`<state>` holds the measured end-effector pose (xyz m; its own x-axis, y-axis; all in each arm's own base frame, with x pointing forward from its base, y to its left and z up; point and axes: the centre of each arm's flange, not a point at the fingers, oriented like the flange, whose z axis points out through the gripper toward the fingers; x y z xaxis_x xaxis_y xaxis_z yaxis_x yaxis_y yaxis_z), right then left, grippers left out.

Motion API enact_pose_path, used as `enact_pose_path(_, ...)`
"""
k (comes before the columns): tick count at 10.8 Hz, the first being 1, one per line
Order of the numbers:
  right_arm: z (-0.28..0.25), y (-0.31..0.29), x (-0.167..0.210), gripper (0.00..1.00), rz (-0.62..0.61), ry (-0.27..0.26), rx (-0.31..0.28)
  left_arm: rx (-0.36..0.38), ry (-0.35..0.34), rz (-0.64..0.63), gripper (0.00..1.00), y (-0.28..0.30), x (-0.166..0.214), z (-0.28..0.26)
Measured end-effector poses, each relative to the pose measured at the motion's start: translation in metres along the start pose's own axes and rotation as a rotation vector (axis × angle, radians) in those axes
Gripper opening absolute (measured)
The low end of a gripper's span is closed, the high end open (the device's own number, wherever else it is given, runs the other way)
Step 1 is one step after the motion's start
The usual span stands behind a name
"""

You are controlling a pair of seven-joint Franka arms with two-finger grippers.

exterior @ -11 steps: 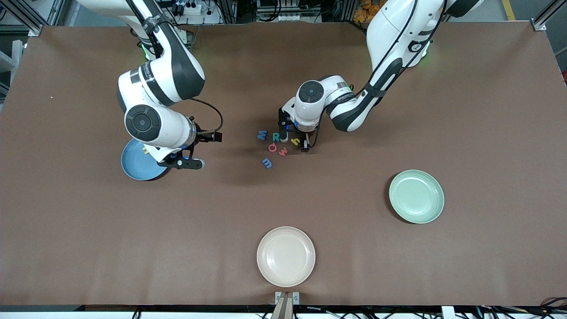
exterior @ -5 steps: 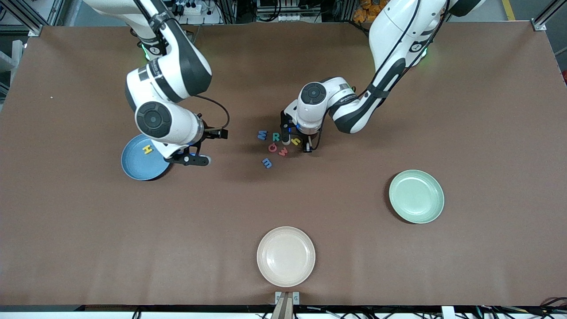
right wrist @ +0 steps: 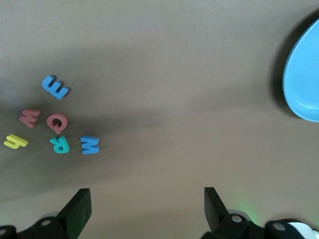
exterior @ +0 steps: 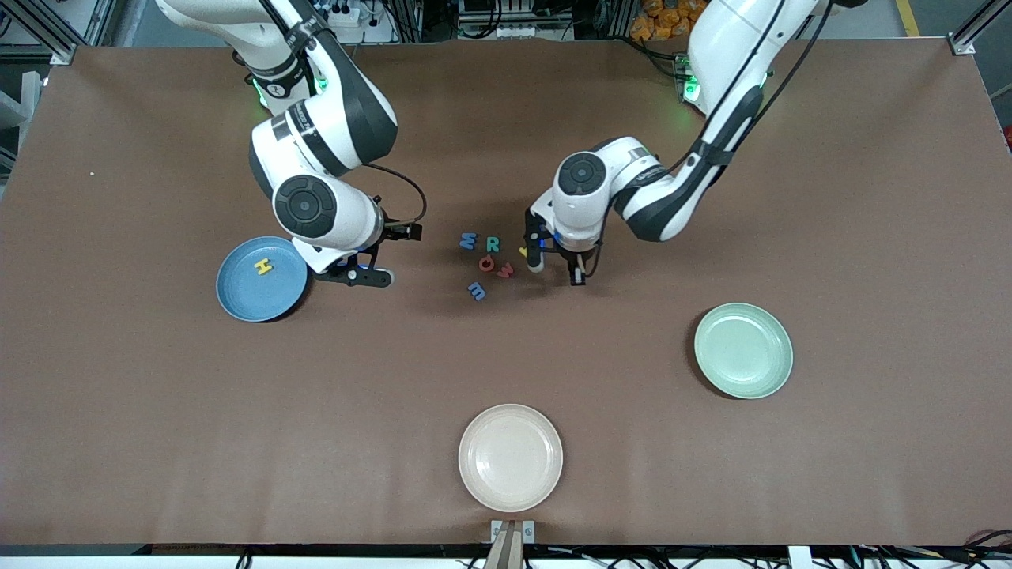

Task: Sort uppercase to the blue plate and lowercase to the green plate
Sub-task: 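Carry the a to the green plate while the right gripper returns, then release the a onto the green plate while the right gripper lowers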

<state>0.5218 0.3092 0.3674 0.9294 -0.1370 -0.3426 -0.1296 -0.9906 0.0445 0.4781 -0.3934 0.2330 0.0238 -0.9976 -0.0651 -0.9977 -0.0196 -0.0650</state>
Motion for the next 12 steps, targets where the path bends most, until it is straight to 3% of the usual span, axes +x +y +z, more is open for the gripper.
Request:
enact_pose_path(3,0.017,-0.033,-0.021,1.0,0.024,0.021,0.007,0.041,-0.005,-0.015,0.37,-0.043,-0.05,-0.027)
enact_pose_path(6,0.044,-0.077,-0.053,1.0,0.057,0.056,0.036,0.058,-0.026,-0.004,0.37,-0.095,-0.131,-0.041)
enact_pose_path(9,0.074,-0.107,-0.069,1.0,0.086,0.085,0.05,0.036,-0.045,0.004,0.37,-0.132,-0.221,-0.028)
enact_pose_path(12,0.104,-0.139,-0.083,1.0,0.118,0.152,0.064,-0.001,-0.042,0.0,0.37,-0.156,-0.296,-0.003)
